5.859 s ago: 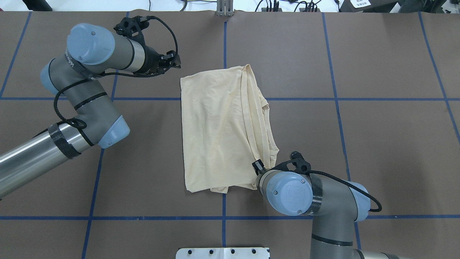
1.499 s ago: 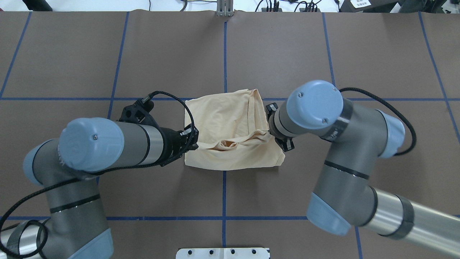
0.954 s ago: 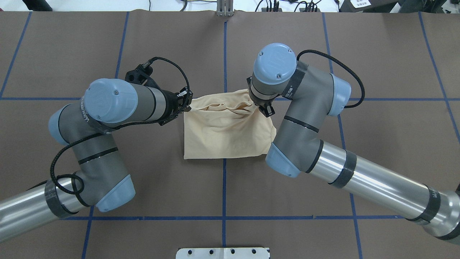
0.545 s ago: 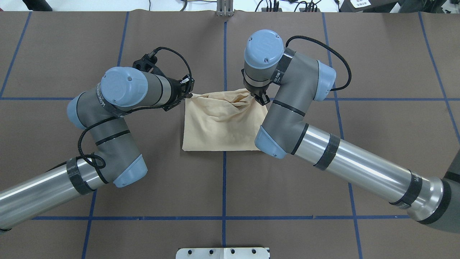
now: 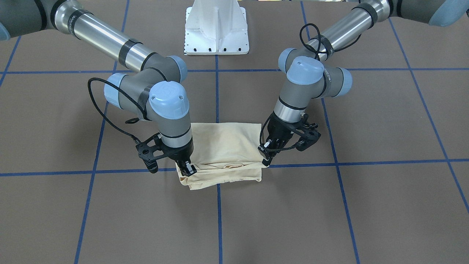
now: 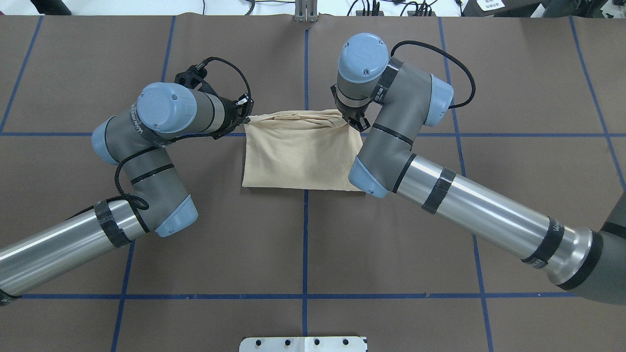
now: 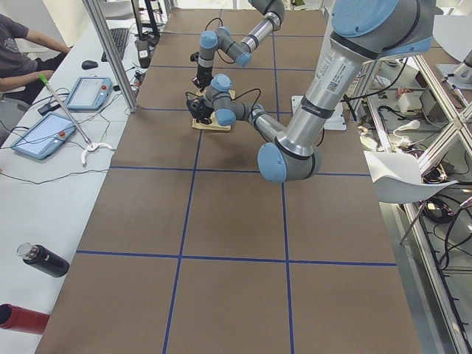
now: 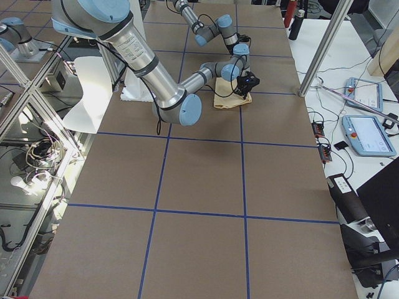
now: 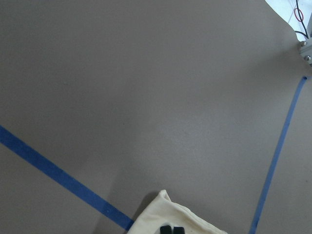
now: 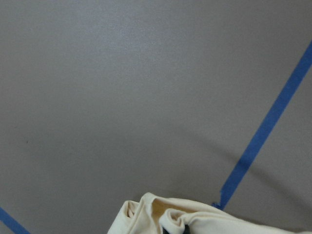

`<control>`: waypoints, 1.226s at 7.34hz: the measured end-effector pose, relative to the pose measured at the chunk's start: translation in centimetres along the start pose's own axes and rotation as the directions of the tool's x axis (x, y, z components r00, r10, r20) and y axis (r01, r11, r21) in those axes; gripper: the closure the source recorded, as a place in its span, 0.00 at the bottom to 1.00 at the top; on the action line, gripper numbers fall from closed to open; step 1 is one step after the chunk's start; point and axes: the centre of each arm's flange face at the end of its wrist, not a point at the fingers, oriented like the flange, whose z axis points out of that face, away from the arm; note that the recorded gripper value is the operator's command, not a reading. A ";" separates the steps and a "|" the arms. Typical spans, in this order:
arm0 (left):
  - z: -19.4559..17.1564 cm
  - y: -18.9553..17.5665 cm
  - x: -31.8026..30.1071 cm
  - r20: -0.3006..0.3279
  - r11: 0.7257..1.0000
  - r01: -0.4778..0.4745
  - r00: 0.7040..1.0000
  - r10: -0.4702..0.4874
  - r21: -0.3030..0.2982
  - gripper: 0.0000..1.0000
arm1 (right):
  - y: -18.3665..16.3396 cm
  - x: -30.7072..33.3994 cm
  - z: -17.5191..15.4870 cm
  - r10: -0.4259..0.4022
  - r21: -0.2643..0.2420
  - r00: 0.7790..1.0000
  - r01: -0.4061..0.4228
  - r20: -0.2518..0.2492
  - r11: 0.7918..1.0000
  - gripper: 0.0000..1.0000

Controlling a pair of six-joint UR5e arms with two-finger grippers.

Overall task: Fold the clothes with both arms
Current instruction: 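Release the folded shirt and raise both grippers away from it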

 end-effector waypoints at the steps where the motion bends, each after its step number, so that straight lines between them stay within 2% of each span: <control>1: 0.6 -0.2 0.1 0.002 1.000 -0.004 1.000 0.003 0.002 0.75 | 0.0 -0.9 -0.2 0.001 0.000 1.000 -0.001 0.003 1.000 0.00; 3: 0.2 -2.3 0.8 -0.029 0.999 -0.027 0.999 0.028 0.020 0.74 | -2.7 -3.0 -2.1 0.005 -0.012 1.000 -0.004 0.016 1.000 0.00; 4: -0.6 -4.2 1.3 -0.048 0.999 -0.035 0.998 0.037 0.028 0.74 | -5.6 -4.0 -3.4 -0.008 -0.030 1.000 0.008 0.016 1.000 0.00; 6: -2.3 -7.4 1.8 -0.062 0.997 -0.071 0.995 0.072 0.005 0.74 | -10.5 -3.9 -4.5 -0.043 -0.055 0.999 0.043 0.006 0.998 0.00; 8: -5.8 -10.0 -0.2 -0.074 0.977 -0.204 0.977 0.200 -0.058 0.74 | -17.7 0.2 -4.8 -0.164 -0.061 0.987 0.163 0.002 0.985 0.00; 9: -8.3 -11.3 -2.7 -0.086 0.949 -0.307 0.950 0.301 -0.074 0.74 | -22.7 3.4 -5.7 -0.254 -0.071 0.967 0.254 0.005 0.965 0.00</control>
